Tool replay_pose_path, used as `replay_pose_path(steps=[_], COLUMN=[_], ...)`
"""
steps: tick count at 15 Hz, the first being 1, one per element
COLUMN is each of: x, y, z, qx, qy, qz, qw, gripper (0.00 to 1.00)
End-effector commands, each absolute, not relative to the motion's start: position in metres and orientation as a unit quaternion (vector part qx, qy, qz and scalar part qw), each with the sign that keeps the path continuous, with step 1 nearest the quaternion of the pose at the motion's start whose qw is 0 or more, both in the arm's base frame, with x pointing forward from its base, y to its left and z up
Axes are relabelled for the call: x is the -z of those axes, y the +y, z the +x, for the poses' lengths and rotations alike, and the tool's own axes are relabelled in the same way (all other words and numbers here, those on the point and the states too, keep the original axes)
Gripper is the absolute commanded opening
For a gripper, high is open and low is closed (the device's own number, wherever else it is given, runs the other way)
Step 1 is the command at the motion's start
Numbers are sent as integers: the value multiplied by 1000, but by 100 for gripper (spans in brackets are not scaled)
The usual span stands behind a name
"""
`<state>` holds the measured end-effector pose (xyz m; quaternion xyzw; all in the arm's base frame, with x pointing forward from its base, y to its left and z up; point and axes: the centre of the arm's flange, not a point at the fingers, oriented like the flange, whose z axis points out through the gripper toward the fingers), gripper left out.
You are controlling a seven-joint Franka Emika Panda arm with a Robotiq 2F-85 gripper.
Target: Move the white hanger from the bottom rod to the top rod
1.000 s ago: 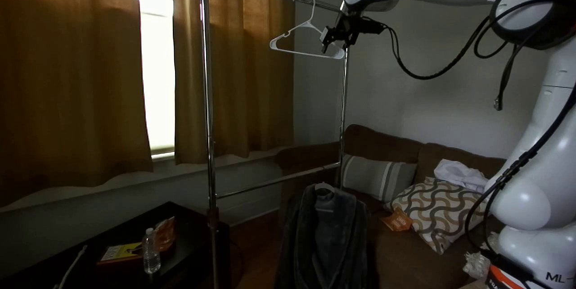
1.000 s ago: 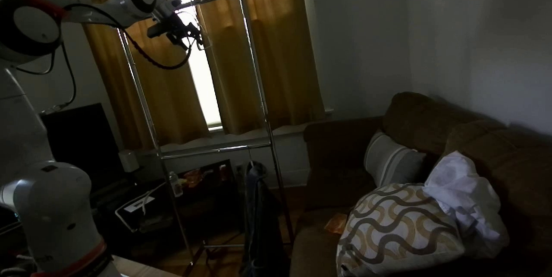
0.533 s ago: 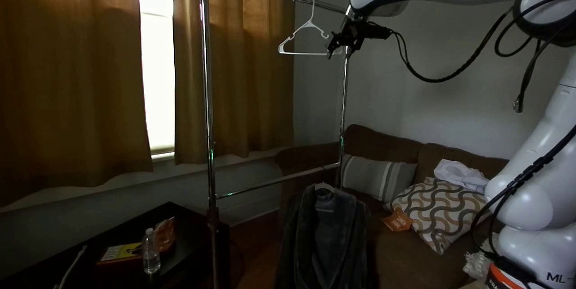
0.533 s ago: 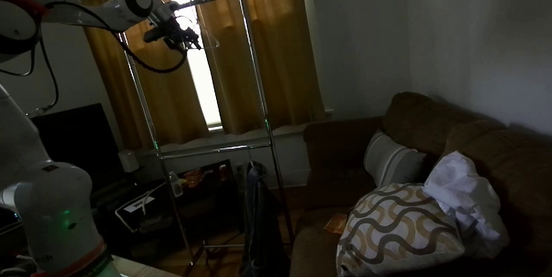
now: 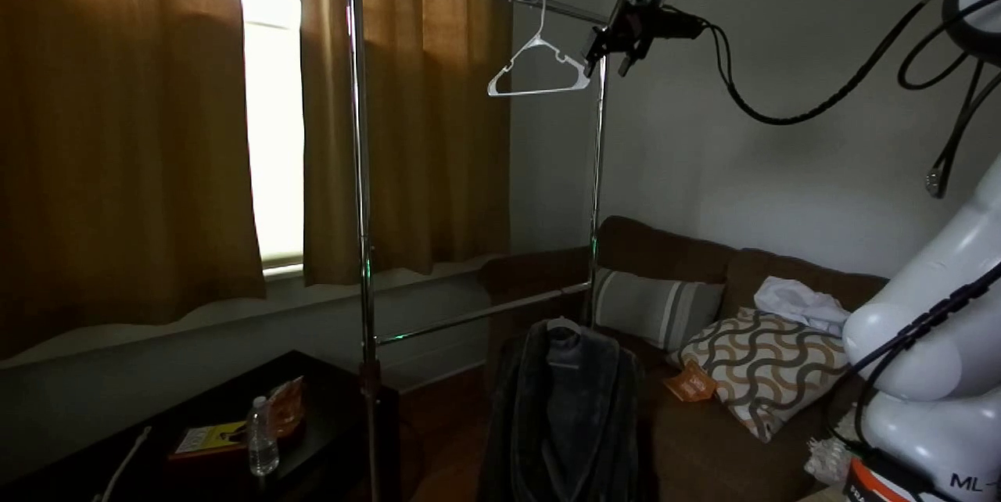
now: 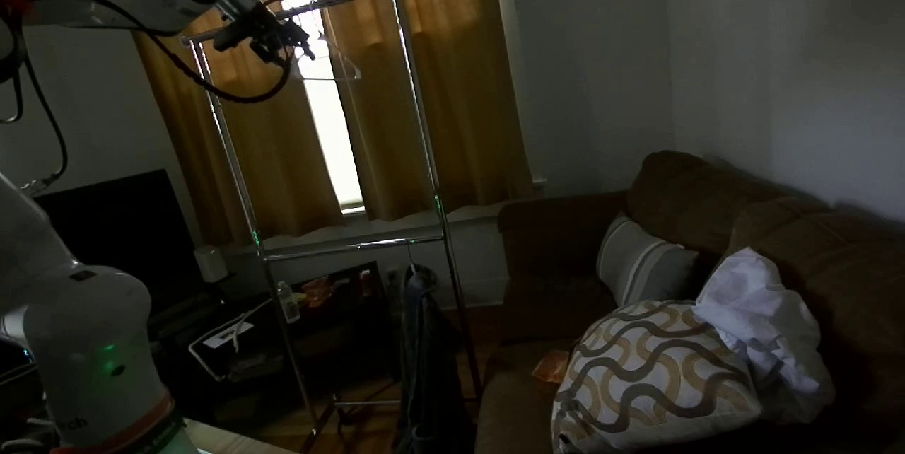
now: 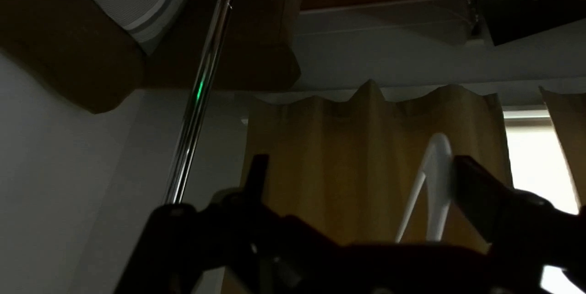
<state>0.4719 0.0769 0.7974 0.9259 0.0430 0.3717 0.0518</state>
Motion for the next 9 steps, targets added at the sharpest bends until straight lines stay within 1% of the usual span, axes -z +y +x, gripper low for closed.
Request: replay_pose_path(steps=[1, 4, 5, 9], x=[-808, -818, -816, -816], y=[78, 82, 77, 77], z=[443, 428, 443, 444], qx=[-362, -363, -369, -369], qy=[20, 16, 26, 26], qz=[930, 929, 927, 927], qw=[66, 75, 65, 65], gripper=[100, 100, 100, 100])
